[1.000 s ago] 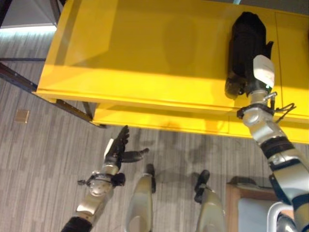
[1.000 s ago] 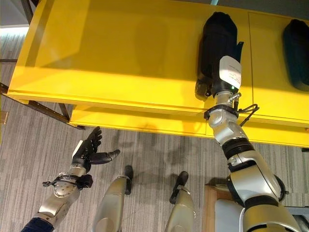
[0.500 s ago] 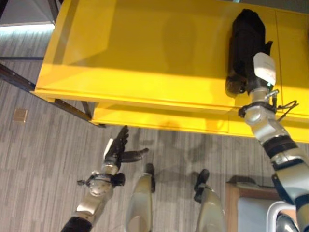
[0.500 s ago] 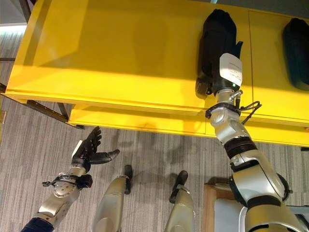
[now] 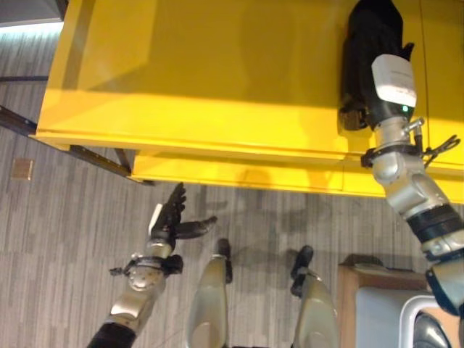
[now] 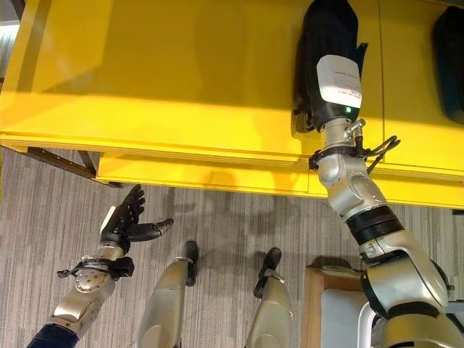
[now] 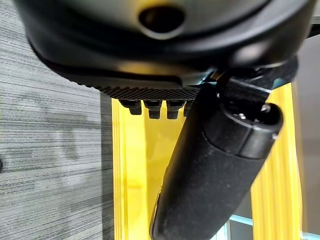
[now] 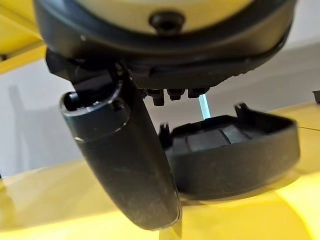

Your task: Move parts from the plastic box to the shelf.

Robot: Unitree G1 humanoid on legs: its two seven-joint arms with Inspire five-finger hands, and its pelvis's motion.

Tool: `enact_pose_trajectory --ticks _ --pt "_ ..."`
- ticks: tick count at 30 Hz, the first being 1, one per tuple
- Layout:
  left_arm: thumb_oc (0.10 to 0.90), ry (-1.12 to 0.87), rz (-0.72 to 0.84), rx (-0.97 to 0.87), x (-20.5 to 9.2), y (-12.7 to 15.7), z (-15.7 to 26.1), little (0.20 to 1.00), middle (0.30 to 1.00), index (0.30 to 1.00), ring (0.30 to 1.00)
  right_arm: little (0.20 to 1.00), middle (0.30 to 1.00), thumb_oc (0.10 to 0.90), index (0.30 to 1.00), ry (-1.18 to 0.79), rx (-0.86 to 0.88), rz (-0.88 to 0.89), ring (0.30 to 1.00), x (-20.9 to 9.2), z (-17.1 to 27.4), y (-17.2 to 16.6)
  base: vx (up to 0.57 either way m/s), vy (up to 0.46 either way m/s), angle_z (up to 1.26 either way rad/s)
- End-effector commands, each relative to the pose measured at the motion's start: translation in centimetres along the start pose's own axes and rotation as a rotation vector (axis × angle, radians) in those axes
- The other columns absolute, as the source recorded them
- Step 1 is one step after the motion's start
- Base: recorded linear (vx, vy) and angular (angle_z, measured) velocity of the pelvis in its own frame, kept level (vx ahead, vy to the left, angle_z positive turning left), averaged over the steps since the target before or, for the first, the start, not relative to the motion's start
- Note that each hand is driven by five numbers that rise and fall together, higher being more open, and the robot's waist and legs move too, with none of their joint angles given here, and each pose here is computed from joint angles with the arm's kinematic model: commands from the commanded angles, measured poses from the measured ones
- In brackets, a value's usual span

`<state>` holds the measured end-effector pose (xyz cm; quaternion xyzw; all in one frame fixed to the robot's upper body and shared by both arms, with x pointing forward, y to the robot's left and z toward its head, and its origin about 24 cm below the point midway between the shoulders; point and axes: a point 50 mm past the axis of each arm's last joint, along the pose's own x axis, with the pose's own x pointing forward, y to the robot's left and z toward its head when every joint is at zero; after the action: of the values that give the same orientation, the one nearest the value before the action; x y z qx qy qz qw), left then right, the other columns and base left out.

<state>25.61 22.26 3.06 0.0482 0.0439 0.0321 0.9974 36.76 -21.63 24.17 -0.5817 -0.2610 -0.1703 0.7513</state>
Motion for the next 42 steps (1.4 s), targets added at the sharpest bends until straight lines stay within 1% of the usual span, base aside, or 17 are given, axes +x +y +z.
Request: enact_pose_trajectory --ticks 1,19,27,35,42 --pt "0.900 -0.150 0.023 -0.010 -0.7 0.7 2.3 1.000 1.000 1.000 1.000 1.000 1.000 0.900 1.000 -0.115 -0.053 -0.185 1.000 1.0 0.8 -4.8 0.00 0.000 0.00" --pt "0.900 -0.136 0.050 0.013 -1.3 1.4 2.0 1.000 1.000 1.000 1.000 1.000 1.000 0.900 1.000 -0.236 0.000 -0.258 1.000 -0.7 2.7 -6.6 0.00 0.000 -0.02" --pt "0.900 -0.136 0.066 0.020 -1.4 1.6 2.0 1.000 1.000 1.000 1.000 1.000 1.000 0.900 1.000 -0.284 -0.005 -0.341 1.000 -1.7 3.4 -8.0 0.00 0.000 0.00" --pt "0.900 -0.136 0.064 0.028 -1.5 1.6 1.9 1.000 1.000 1.000 1.000 1.000 1.000 0.900 1.000 -0.294 -0.014 -0.360 1.000 -2.4 3.3 -8.4 0.00 0.000 0.00" --pt "0.900 -0.139 0.070 0.036 -1.5 1.5 2.0 1.000 1.000 1.000 1.000 1.000 1.000 0.900 1.000 -0.344 0.017 -0.393 1.000 -3.4 4.2 -8.8 0.00 0.000 0.00"
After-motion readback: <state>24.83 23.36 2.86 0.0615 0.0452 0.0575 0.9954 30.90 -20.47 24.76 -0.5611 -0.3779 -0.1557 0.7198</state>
